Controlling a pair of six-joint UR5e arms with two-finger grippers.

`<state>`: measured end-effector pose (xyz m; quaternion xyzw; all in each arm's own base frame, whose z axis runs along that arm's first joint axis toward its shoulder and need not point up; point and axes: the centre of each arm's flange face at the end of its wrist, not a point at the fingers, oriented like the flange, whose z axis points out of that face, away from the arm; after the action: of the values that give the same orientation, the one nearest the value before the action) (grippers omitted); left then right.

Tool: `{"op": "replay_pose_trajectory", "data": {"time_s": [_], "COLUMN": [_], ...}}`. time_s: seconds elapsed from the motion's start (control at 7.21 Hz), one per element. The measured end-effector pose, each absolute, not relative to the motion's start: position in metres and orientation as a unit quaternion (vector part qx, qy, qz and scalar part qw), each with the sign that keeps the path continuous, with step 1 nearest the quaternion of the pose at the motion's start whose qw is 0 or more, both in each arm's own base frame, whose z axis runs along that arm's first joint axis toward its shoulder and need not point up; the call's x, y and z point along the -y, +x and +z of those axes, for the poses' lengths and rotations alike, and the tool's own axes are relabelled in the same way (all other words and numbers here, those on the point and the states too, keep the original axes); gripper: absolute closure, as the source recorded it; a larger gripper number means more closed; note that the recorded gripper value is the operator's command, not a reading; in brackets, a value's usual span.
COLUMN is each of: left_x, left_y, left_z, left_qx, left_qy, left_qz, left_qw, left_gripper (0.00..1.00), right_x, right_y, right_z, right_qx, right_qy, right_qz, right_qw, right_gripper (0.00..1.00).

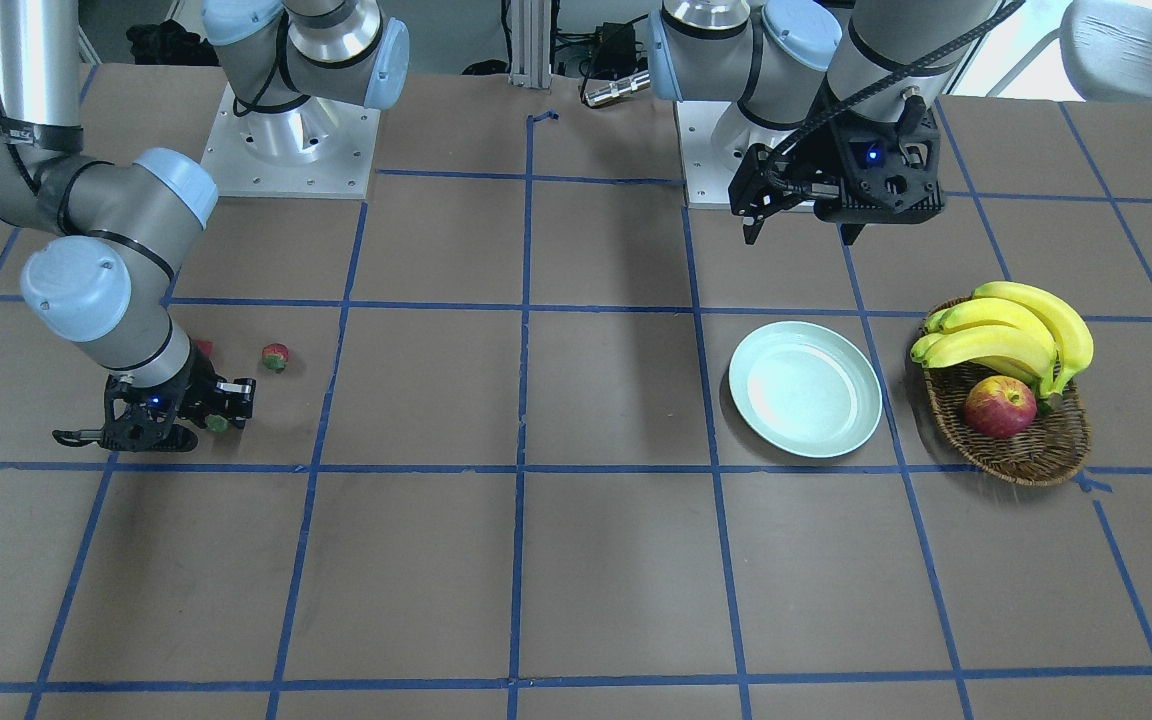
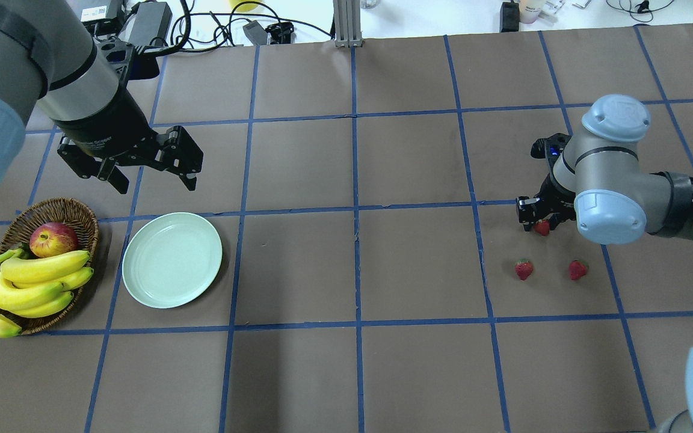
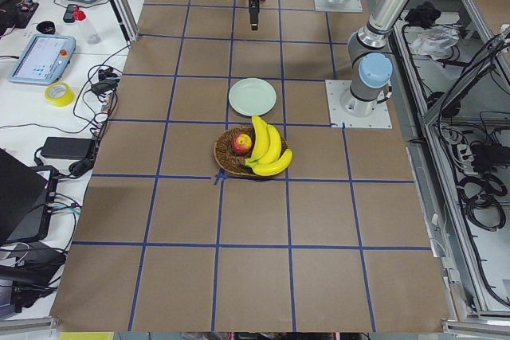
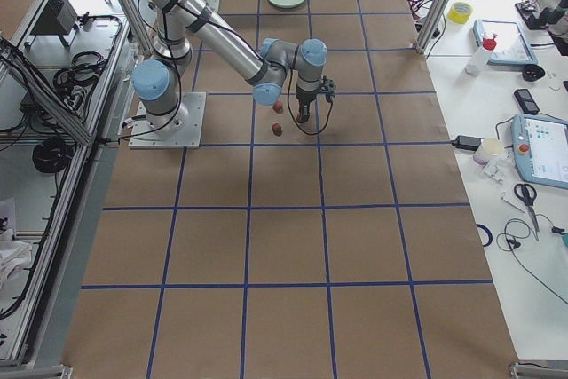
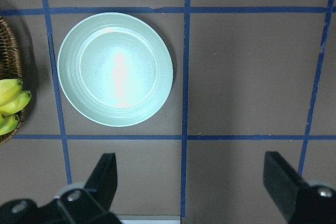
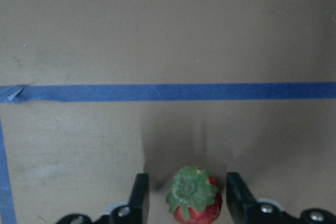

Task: Collect all strawberries into plate
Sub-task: 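Carry the strawberry with the right gripper toward the plate and lower it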

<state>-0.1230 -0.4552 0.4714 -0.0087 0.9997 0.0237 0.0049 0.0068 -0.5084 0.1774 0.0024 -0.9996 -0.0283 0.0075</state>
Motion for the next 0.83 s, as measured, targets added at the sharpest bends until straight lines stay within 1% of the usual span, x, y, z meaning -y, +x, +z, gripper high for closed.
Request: {"op": "replay_pose_trajectory", "data": {"time_s": [0.42,0.83], "left_x": [0.455,0.455], "left_y": [-0.122,-0.122], "left_z": [0.472,0.472], "left_qx": [-1.000,-1.000], "left_qy": [-0.009,-0.009], "left_qz": [0.023,0.023], "left_qw": [0.006,0.006], "left_gripper": [0.00,0.00], "right_x": [0.516,0.540], "right_y": [0.010,0.097], "right_z": [0.193,0.229], "right_qx": [1.000,1.000], "right_qy": [0.004,0.012], "right_qz": [-0.020,-0.011], "right_qw": [0.017,0.007], "right_gripper": [0.87,0.86]}}
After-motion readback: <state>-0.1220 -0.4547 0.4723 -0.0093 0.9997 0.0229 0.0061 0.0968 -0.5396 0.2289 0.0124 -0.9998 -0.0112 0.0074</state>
